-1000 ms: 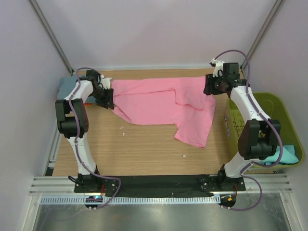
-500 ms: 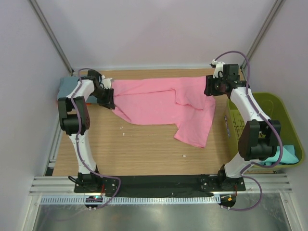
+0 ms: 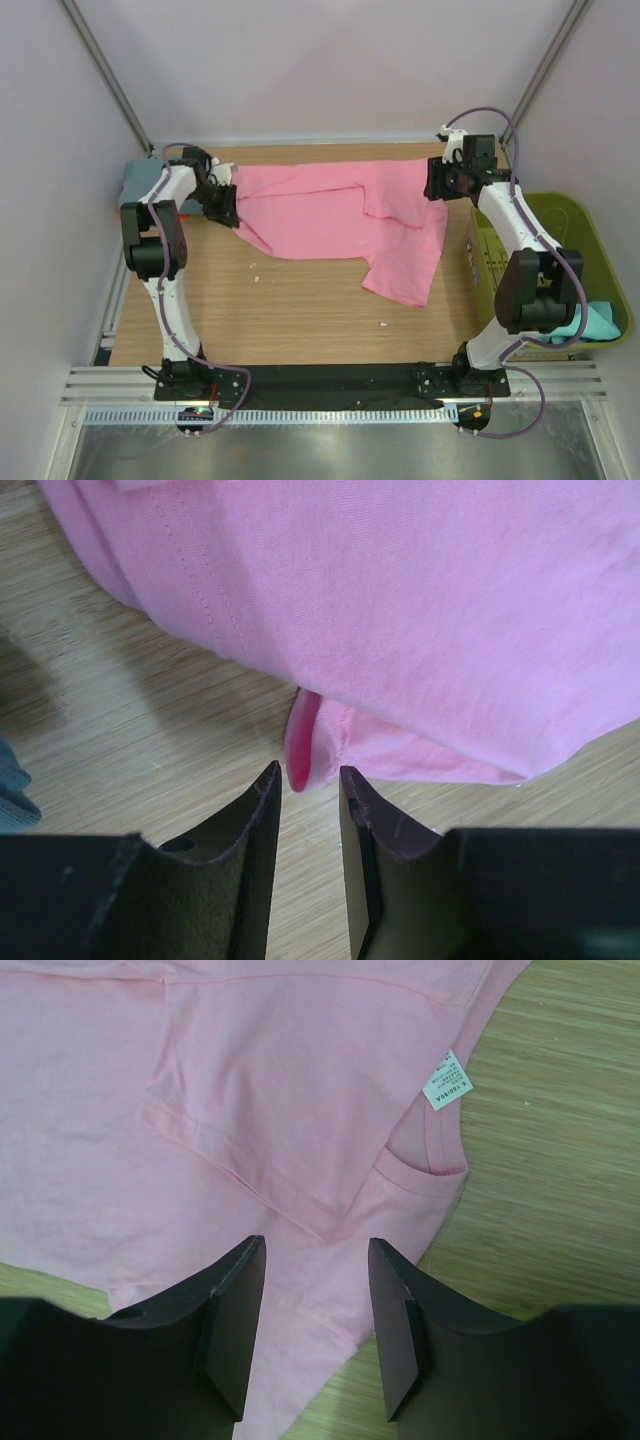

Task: Fold and stack the t-shirts
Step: Fold the tshirt

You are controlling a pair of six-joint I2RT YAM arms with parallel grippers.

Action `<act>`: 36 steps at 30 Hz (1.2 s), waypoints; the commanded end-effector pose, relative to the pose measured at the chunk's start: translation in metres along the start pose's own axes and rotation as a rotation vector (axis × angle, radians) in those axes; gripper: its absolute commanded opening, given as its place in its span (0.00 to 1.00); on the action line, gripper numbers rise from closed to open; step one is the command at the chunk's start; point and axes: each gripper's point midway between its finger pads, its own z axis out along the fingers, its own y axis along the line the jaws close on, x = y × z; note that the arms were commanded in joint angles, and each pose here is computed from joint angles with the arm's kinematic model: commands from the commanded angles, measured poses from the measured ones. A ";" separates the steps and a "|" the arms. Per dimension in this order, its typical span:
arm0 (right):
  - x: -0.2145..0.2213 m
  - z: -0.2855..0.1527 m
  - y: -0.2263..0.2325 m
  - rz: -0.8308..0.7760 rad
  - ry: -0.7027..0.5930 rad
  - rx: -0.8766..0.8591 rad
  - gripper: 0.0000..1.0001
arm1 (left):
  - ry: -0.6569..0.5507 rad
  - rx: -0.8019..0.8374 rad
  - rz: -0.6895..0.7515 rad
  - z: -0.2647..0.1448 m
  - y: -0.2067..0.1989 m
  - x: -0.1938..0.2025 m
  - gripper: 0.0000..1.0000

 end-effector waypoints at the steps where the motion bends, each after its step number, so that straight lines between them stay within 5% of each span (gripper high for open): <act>1: -0.023 -0.015 -0.002 -0.025 -0.088 0.018 0.52 | -0.001 0.038 -0.008 0.001 -0.007 0.000 0.30; 13: -0.017 -0.013 0.000 -0.024 -0.083 0.010 0.51 | 0.030 0.036 0.014 -0.012 -0.016 0.027 0.00; 33: -0.002 -0.019 0.008 -0.021 -0.062 -0.022 0.52 | 0.030 -0.004 0.082 -0.062 -0.037 0.062 0.00; 36: 0.006 -0.024 0.011 -0.042 -0.045 -0.036 0.52 | 0.036 -0.012 0.073 -0.064 -0.037 0.064 0.11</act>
